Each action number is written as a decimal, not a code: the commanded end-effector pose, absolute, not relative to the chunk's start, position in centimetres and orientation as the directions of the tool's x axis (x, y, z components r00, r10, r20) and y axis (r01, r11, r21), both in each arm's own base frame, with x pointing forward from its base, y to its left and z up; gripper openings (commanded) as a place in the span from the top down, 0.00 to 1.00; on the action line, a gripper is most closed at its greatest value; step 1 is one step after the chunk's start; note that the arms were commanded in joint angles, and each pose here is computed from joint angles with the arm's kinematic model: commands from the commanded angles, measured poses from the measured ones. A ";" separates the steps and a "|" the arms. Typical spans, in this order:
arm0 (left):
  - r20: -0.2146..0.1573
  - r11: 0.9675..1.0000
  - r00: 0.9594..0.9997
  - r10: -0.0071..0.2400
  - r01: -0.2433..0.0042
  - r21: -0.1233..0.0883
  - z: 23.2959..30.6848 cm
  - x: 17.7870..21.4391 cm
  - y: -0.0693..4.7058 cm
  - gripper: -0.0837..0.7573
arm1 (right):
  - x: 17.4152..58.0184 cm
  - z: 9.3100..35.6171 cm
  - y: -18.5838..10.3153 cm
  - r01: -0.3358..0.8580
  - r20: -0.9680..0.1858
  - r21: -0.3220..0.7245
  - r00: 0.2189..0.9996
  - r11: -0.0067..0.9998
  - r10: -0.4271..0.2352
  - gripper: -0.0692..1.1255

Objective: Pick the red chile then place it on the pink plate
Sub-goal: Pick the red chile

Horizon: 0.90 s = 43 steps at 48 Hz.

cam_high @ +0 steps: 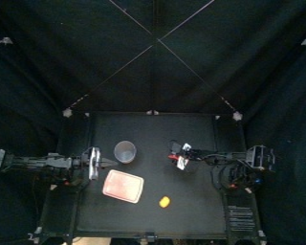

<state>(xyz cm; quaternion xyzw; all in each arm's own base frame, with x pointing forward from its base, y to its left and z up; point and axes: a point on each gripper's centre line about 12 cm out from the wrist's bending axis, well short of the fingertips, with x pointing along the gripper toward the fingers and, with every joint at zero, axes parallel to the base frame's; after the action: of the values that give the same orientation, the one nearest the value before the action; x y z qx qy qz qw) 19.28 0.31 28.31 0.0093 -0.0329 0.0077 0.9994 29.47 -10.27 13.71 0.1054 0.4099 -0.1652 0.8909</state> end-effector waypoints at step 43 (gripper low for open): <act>0.080 1.000 0.997 0.018 -0.020 0.023 28.81 19.39 0.39 0.94 | 29.6 10.5 -11.5 0.417 -0.850 0.044 0.494 0.908 -0.186 0.58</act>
<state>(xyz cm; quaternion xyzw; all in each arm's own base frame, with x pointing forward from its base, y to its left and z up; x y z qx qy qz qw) 19.28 0.37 28.32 0.0101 -0.0336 0.0091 0.9993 28.96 -11.39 9.63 0.1252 0.4810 -0.1772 0.8494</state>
